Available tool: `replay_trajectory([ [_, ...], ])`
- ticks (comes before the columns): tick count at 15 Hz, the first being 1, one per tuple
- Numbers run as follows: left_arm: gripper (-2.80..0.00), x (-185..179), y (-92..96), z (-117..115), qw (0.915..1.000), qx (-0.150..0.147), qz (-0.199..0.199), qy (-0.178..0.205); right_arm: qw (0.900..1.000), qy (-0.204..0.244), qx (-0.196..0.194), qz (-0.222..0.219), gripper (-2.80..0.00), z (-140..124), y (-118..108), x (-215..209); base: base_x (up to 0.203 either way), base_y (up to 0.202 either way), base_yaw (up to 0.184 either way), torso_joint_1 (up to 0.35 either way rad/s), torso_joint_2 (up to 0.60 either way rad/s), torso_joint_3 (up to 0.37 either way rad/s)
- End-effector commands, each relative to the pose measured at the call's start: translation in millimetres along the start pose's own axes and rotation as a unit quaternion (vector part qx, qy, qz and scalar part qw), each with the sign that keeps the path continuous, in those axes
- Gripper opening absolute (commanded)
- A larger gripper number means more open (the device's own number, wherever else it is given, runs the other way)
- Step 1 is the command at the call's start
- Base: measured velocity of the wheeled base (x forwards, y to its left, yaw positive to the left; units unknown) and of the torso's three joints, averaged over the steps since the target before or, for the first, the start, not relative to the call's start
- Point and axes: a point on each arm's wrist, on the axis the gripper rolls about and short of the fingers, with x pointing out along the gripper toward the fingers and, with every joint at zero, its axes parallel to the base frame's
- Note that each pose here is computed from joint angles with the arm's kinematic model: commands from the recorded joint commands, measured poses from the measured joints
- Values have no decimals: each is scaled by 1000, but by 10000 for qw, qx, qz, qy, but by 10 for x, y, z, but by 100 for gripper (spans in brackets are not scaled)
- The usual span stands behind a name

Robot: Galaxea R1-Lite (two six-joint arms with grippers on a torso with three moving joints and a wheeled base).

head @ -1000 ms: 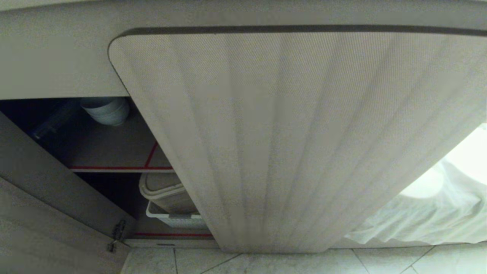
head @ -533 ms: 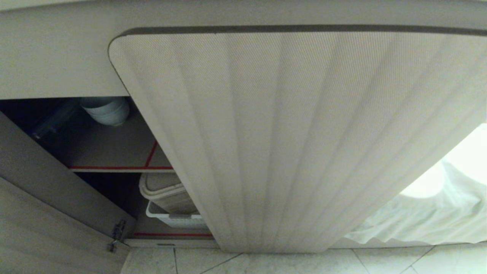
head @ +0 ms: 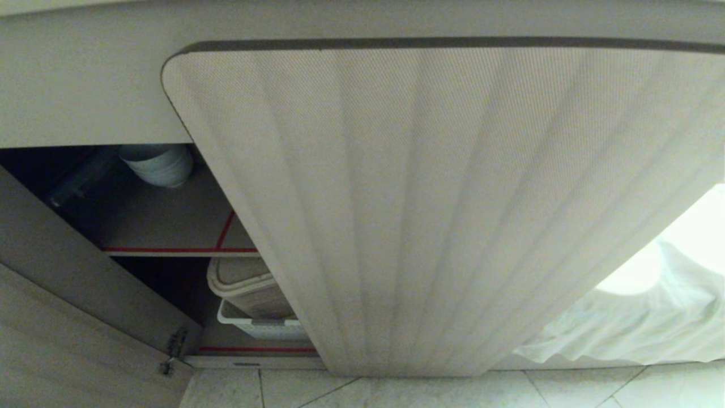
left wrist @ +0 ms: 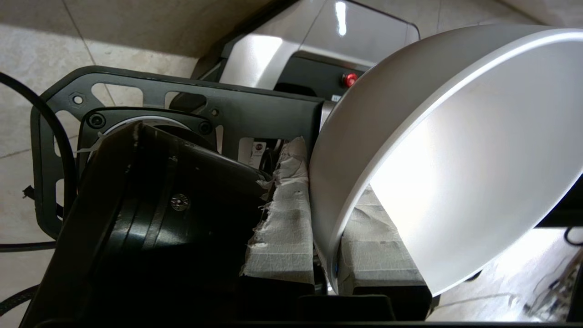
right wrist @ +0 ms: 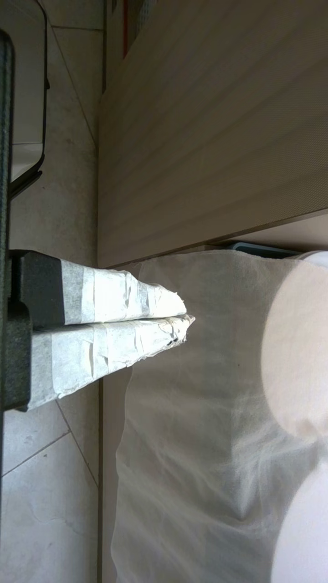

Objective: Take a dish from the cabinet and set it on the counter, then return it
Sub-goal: Put it back into the cabinet

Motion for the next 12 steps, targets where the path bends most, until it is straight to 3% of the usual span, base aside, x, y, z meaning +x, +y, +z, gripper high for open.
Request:
replay_trajectory([
  [1, -280, 6, 0, 10, 9998, -143, 125, -27, 10000, -9, 0, 6, -280, 1, 0, 0, 0, 0, 0, 0, 0, 0],
  [8, -280, 132, 20, 55, 9960, -562, 546, -427, 10000, -3, 0, 6, -280, 0, 0, 0, 0, 0, 0, 0, 0, 0],
  [12, -280, 195, -11, 114, 9952, -603, 508, -582, 10000, -2, 0, 1, -280, 0, 0, 0, 0, 0, 0, 0, 0, 0],
])
